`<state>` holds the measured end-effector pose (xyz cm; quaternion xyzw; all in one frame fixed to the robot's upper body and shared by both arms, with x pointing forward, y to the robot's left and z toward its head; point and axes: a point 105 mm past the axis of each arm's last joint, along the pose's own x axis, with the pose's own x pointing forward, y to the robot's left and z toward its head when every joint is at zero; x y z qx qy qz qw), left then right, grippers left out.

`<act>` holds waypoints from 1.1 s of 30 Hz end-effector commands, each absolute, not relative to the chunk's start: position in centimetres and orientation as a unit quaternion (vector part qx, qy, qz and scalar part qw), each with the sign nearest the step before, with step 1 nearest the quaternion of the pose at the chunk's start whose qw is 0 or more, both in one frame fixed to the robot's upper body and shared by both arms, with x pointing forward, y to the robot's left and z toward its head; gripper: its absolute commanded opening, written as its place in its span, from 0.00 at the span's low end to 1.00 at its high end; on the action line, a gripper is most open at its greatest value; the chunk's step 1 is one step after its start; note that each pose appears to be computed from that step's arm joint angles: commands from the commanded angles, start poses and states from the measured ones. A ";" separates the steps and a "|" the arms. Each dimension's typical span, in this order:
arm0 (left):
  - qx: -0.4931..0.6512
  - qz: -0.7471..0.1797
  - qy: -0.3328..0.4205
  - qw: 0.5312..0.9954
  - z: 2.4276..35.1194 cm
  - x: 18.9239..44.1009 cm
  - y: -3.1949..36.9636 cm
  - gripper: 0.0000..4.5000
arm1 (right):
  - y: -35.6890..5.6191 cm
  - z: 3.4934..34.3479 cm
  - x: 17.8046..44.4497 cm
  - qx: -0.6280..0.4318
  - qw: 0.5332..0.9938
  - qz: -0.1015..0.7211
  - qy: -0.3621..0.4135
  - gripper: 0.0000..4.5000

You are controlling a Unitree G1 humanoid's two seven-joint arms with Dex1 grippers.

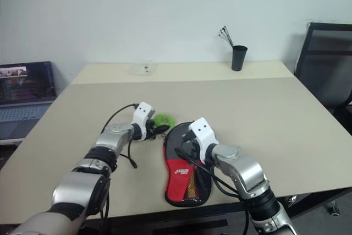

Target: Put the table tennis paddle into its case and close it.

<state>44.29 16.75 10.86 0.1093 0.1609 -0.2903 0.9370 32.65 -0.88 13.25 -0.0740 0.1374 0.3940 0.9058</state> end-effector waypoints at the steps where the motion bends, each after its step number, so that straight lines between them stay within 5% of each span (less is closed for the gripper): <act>1: 0.117 -0.286 0.168 0.936 10.5 44.2 17.1 0.40 | -1.0 14.7 33.2 -0.072 0.915 0.384 0.103 1.00; 6: 0.112 -0.285 0.167 0.937 10.2 44.1 17.2 0.01 | -1.0 14.7 33.3 -0.077 0.915 0.382 0.101 1.00; 17: 0.108 -0.304 0.140 0.936 11.5 44.2 16.1 0.01 | 0.1 10.6 33.5 -0.149 0.886 0.419 0.130 1.00; 33: 0.277 -0.279 0.071 0.917 15.4 47.0 9.8 0.01 | -1.5 6.0 31.5 -0.157 0.876 0.411 0.197 1.00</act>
